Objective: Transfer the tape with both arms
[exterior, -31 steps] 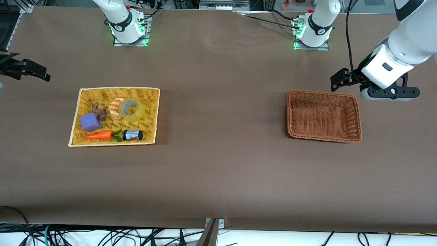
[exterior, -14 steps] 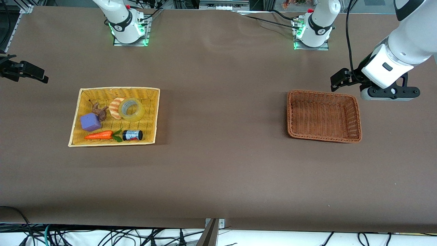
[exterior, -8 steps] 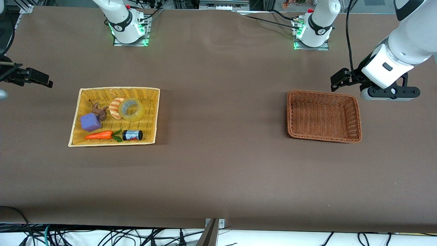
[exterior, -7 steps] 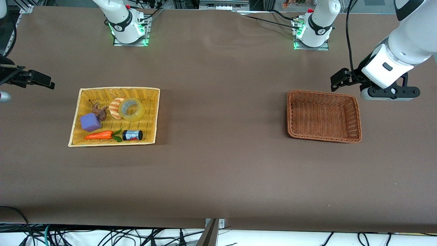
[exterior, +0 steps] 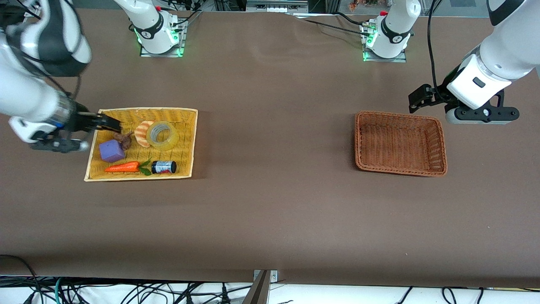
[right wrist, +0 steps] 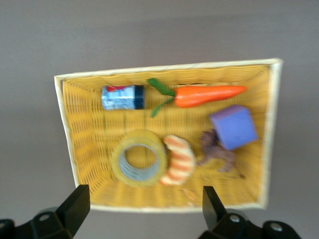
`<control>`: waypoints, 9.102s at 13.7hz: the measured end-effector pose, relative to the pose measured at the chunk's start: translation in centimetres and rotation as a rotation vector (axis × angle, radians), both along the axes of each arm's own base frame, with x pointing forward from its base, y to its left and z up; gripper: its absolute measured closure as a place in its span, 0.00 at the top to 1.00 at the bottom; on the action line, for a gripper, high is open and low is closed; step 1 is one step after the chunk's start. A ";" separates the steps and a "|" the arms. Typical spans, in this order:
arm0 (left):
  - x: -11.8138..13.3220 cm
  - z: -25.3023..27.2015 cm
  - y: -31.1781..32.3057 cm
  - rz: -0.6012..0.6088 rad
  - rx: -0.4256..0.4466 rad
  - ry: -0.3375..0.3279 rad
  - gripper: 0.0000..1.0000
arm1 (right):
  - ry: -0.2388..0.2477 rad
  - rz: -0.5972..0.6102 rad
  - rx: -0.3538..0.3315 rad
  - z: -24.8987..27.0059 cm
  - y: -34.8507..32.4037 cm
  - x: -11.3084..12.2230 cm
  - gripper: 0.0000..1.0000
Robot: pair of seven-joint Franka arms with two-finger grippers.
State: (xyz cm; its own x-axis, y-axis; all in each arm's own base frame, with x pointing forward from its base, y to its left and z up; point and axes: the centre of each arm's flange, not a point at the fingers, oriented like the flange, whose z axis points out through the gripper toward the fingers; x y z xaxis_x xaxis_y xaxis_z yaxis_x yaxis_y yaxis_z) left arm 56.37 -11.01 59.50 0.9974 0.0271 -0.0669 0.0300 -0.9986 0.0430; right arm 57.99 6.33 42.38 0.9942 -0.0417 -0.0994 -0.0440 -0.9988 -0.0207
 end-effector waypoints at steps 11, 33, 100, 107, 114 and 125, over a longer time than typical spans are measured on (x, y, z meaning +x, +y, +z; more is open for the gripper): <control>0.0 0.0 0.0 0.000 0.000 0.000 1.00 | -0.055 -0.019 0.026 -17.7 5.3 -8.6 1.00; 0.0 0.0 0.1 0.002 0.000 0.000 1.00 | -0.017 0.031 0.030 -12.2 8.3 -4.2 0.22; -10.2 -40.7 -29.4 0.184 -0.152 0.175 0.78 | -0.035 0.077 -0.024 16.5 -12.2 -1.1 1.00; -9.5 -40.0 -29.3 0.196 -0.147 0.187 0.22 | -0.041 0.071 -0.023 15.9 -12.7 -0.1 1.00; -4.8 -27.1 -21.0 0.064 -0.055 0.132 0.22 | -0.053 0.082 -0.023 16.0 -12.2 0.2 1.00; -1.8 -29.4 -1.0 -0.252 0.082 0.288 0.22 | -0.057 0.083 -0.024 16.2 -12.1 0.3 1.00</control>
State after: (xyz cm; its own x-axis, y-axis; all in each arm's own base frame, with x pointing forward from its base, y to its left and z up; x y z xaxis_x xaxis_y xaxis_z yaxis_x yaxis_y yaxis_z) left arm 54.52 -12.02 30.08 0.9143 -0.1991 -0.3528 -0.2172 -0.9761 -0.0119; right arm 58.25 -5.78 58.54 0.9983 0.0390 -0.0423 0.0392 -0.9992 0.0029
